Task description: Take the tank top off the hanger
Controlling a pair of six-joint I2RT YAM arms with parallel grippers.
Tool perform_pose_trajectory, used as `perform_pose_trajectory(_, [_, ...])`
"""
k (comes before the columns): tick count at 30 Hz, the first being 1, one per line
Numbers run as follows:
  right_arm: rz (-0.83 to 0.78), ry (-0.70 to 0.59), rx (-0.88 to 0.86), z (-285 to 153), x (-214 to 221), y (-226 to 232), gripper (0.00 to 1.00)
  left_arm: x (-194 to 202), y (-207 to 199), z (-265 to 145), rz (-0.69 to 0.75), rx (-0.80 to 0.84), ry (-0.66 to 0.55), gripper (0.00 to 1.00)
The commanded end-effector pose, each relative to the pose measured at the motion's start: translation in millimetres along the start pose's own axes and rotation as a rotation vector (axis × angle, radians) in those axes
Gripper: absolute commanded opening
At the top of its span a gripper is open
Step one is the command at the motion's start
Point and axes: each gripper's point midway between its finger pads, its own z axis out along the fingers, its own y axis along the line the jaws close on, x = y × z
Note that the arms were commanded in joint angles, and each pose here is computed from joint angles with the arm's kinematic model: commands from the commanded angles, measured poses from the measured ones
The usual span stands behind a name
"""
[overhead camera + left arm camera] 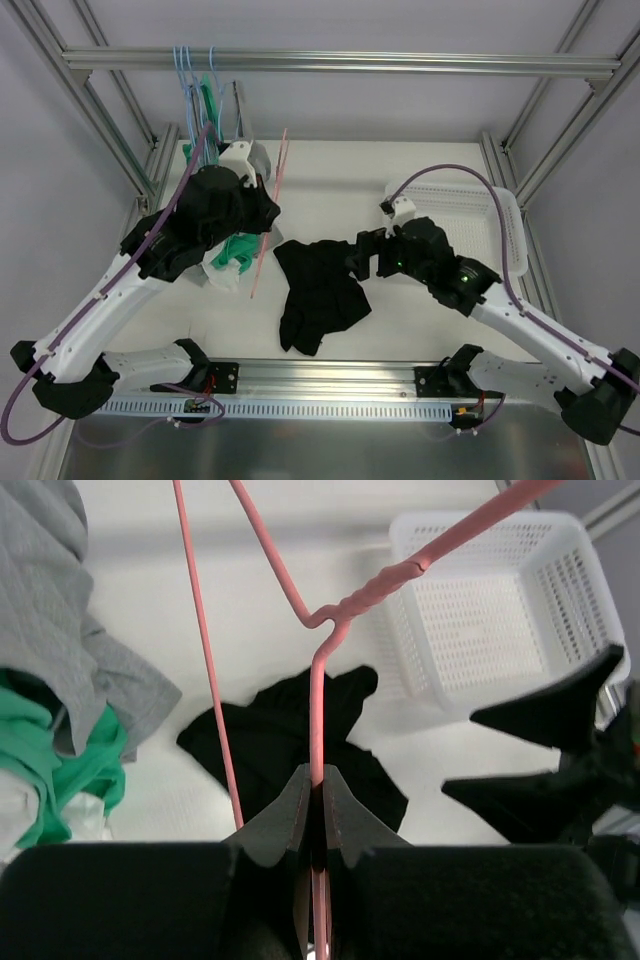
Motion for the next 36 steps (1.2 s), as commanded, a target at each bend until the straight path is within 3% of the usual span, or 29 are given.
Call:
perform_pose_trajectory(1, [-0.022,-0.026,0.05,-20,2,-13,0.98,-45,-9,8,0.021,-0.04,-0.091,0.0])
perform_pose_trajectory(12, [-0.013,-0.03,0.066,-31,11,-21,1.0,-146,-36,35,-0.092,-0.023,-0.247,0.0])
perform_pose_trajectory(24, [-0.02,-0.056,0.051,-39,13,-22,0.99,-192,-31,86,-0.163,0.084,-0.248,0.0])
perform_pose_trajectory(36, [-0.02,-0.048,-0.003,-37,18,-13,1.0,-150,-17,148,-0.217,0.067,-0.092,0.0])
